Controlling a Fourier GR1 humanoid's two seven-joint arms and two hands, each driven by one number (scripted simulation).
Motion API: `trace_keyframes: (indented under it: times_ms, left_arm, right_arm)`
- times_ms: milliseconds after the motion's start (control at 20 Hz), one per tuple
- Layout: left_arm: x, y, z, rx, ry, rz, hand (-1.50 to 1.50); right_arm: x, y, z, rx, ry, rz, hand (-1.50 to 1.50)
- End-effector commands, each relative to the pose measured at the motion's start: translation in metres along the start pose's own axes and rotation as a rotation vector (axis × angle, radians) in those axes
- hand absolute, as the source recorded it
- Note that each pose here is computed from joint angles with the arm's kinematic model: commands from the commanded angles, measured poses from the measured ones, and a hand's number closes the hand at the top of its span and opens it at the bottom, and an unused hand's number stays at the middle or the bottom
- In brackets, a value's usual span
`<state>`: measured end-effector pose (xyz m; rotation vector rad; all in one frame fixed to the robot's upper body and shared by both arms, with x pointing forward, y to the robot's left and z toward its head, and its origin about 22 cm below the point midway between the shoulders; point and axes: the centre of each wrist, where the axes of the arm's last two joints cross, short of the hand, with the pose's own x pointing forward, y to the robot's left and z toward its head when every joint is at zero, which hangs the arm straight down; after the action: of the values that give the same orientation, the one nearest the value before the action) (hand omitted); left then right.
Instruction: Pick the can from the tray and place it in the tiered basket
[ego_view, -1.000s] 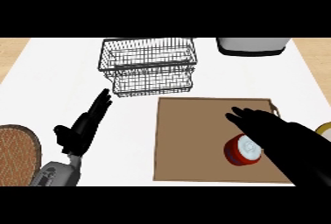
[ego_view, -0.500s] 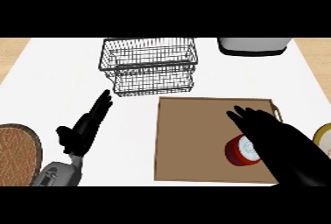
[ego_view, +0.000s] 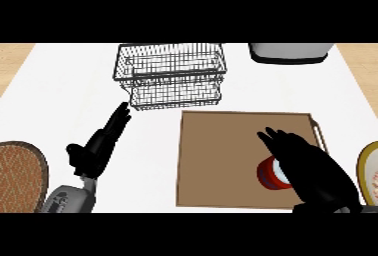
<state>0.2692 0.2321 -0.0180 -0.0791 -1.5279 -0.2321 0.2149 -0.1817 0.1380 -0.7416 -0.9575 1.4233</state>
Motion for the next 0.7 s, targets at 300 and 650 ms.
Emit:
trace_keyframes:
  times_ms: [300, 650]
  left_arm:
    - [-0.007, 0.000, 0.007, -0.008, -0.009, -0.006, 0.00]
    - [0.010, -0.003, -0.003, 0.008, -0.010, -0.018, 0.00]
  right_arm:
    - [-0.030, 0.024, -0.012, 0.034, 0.110, -0.015, -1.50]
    - [-0.041, 0.050, -0.047, 0.064, 0.097, -0.017, -1.50]
